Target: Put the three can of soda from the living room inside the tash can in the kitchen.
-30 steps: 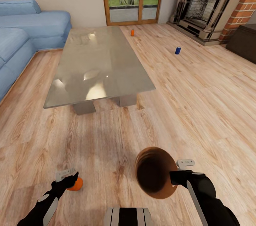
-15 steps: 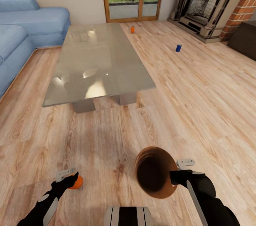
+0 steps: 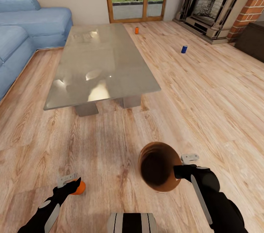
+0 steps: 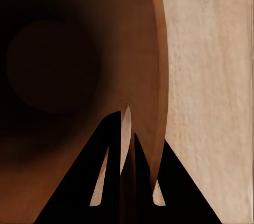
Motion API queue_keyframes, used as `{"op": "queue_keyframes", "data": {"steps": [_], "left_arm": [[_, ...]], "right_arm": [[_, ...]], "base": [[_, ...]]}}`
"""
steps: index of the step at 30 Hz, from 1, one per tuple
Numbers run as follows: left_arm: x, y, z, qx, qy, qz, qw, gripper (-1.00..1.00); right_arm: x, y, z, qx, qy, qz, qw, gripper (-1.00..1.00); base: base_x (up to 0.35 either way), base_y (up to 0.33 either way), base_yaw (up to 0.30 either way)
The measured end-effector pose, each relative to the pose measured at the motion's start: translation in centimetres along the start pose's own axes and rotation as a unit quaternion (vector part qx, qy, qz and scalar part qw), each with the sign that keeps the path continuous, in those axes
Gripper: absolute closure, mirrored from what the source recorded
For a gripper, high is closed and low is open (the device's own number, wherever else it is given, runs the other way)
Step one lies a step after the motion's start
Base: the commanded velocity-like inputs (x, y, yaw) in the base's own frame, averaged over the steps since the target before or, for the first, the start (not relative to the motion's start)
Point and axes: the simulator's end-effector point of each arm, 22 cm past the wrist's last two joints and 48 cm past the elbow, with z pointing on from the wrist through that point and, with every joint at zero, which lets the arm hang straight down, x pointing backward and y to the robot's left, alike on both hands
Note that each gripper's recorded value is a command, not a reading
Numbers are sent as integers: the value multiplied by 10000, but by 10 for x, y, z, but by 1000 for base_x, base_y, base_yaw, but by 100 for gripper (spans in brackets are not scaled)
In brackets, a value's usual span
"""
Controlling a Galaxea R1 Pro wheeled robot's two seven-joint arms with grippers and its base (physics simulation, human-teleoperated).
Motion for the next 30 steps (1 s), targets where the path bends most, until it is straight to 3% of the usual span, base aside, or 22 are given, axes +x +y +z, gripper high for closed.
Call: {"op": "queue_keyframes", "data": {"steps": [30], "left_arm": [[1, 0, 0, -1, 8, 2, 10000, -100]], "right_arm": [[-99, -8, -18, 69, -789, -7, 9969, 100]], "base": [[0, 0, 0]]}}
